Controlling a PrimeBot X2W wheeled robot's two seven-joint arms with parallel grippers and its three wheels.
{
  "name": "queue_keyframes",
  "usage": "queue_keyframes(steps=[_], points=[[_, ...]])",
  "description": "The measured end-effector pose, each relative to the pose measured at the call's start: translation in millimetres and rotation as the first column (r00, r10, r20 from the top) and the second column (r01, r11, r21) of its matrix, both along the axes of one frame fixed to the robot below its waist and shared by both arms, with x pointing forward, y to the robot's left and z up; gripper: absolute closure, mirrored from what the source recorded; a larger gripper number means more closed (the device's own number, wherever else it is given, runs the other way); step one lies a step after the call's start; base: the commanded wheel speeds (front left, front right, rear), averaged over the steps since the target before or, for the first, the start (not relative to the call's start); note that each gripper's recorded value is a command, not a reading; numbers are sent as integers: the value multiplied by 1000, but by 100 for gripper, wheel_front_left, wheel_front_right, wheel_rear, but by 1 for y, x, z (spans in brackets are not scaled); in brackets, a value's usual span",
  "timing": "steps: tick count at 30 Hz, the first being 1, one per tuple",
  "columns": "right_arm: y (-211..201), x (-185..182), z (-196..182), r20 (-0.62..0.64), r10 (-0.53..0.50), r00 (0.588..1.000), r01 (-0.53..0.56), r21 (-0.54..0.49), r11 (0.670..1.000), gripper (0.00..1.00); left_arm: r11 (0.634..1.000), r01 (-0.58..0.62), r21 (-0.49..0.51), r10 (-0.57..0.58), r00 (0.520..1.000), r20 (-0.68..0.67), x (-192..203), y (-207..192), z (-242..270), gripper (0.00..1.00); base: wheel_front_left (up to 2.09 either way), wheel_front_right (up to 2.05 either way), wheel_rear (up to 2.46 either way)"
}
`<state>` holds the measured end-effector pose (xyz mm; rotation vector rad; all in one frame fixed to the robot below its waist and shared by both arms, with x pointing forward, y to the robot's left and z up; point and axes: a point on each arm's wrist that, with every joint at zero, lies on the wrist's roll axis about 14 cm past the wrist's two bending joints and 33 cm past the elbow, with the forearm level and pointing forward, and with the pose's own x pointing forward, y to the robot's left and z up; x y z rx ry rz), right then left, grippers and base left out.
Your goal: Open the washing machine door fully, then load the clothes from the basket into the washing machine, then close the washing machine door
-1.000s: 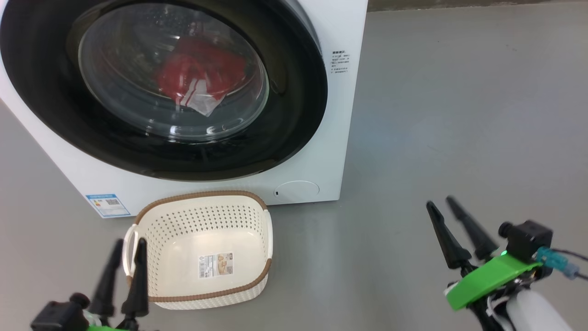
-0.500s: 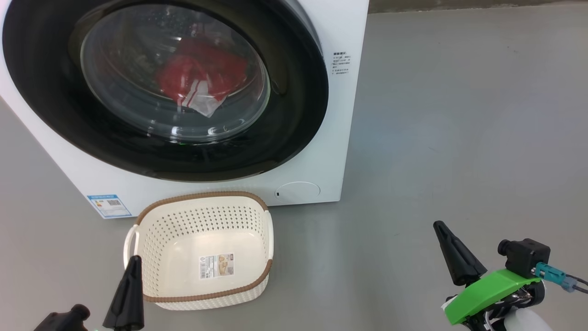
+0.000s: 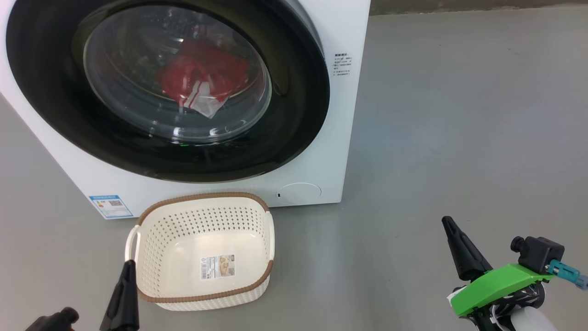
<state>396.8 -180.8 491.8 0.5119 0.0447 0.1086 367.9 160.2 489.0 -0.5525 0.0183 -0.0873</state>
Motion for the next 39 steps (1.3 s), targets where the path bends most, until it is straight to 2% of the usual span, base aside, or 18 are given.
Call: queue_keyframes(steps=[18,26,39], points=[[-5,-1,-2,-41,-42,998,48,179,983,100,984,-37,-173,30,998,-46,2,9,-3,100,0,0,0],[-8,-1,0,-55,-57,997,69,256,964,100,968,-57,-246,40,997,-73,1,12,-7,100,0,0,0],[-12,-4,-3,-87,-75,993,103,386,917,100,926,-76,-370,45,995,-93,5,15,-6,100,0,0,0]])
